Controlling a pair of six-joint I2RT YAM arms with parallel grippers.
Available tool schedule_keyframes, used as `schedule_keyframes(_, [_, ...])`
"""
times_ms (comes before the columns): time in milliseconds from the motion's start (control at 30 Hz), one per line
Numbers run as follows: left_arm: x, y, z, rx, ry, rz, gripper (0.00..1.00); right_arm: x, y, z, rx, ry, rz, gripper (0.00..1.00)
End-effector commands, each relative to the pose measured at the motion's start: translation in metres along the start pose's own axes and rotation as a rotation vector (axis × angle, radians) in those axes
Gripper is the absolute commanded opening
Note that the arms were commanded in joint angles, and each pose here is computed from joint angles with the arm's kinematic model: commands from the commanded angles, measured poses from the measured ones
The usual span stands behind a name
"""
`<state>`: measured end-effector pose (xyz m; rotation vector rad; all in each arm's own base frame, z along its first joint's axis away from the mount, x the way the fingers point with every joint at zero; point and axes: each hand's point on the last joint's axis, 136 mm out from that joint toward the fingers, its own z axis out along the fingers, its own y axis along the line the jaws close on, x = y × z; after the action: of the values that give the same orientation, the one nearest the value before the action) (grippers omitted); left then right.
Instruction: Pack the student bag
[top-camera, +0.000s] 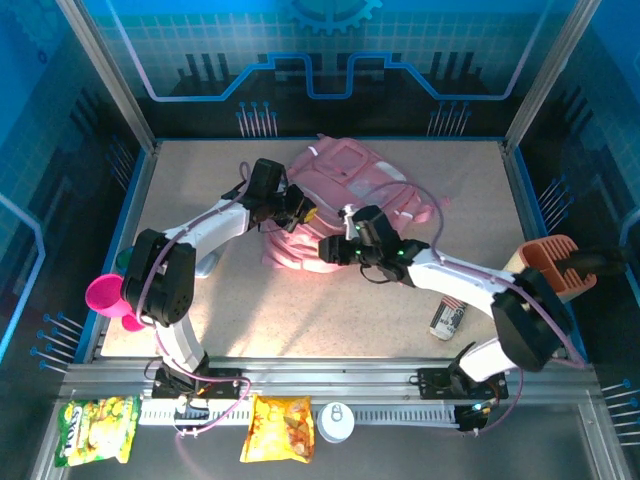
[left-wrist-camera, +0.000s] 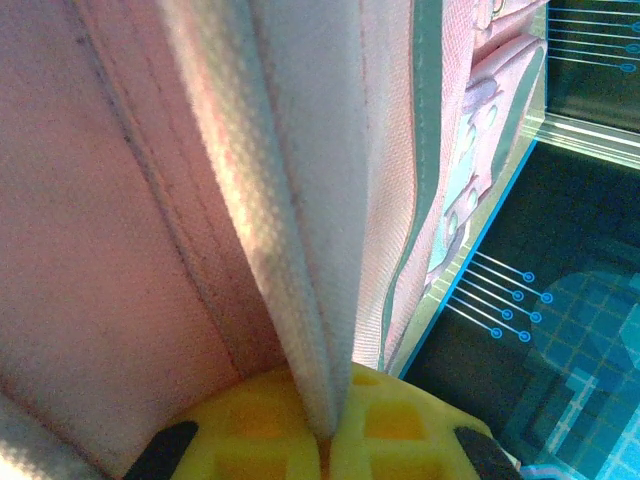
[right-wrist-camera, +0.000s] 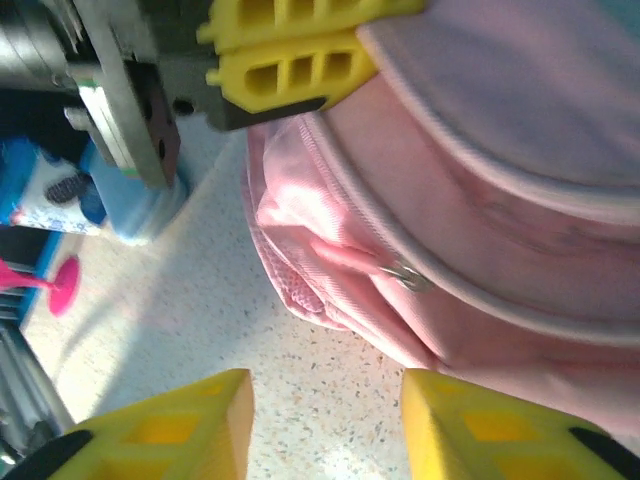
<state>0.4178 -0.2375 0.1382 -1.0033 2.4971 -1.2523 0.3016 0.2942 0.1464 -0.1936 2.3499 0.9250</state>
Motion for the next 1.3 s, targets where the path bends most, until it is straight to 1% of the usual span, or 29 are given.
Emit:
schedule_keyframes(0, [0.004,-0.019,-0.007,0.070,0.006,0.047,0.00,-0.013,-0.024,-0.016,0.012,-0.075,0.211,0.48])
schedule_keyframes(167, [0.010,-0.021,-0.013,0.090,0.013,0.044,0.00,-0.013,-0.063,-0.026,0.024,-0.115,0.555,0.49])
schedule_keyframes(200, [0.011,-0.021,-0.014,0.092,0.015,0.046,0.00,-0.013,-0.068,-0.026,0.014,-0.118,0.610,0.49])
schedule_keyframes(267, [0.014,-0.020,-0.016,0.093,0.015,0.047,0.00,-0.018,-0.071,-0.024,-0.019,-0.134,0.661,0.48])
schedule_keyframes(433, [0.020,-0.017,-0.017,0.088,0.027,0.046,0.00,-0.033,-0.068,-0.014,-0.073,-0.155,0.690,0.47])
schedule_keyframes(567, [0.022,-0.020,-0.019,0.101,0.035,0.046,0.00,-0.040,-0.065,-0.003,-0.120,-0.153,0.715,0.44])
schedule_keyframes(833, [0.024,-0.029,-0.023,0.119,0.038,0.054,0.00,-0.040,-0.067,0.012,-0.163,-0.149,0.752,0.34])
schedule_keyframes(967, [0.024,-0.023,-0.025,0.096,0.032,0.064,0.00,-0.045,-0.068,0.011,-0.171,-0.171,0.741,0.24])
schedule_keyframes(1033, [0.021,-0.018,-0.028,0.071,0.007,0.094,0.10,-0.050,-0.065,0.009,-0.180,-0.181,0.724,0.18])
schedule_keyframes(1100, [0.018,-0.007,-0.034,0.026,-0.035,0.159,0.24,-0.056,-0.061,0.006,-0.192,-0.193,0.702,0.14])
schedule_keyframes(1133, [0.017,-0.002,-0.037,0.003,-0.054,0.193,0.29,-0.058,-0.059,0.005,-0.197,-0.195,0.692,0.13])
schedule_keyframes(1267, [0.016,0.020,-0.051,-0.087,-0.107,0.355,0.40,-0.068,-0.052,-0.004,-0.214,-0.217,0.650,0.12])
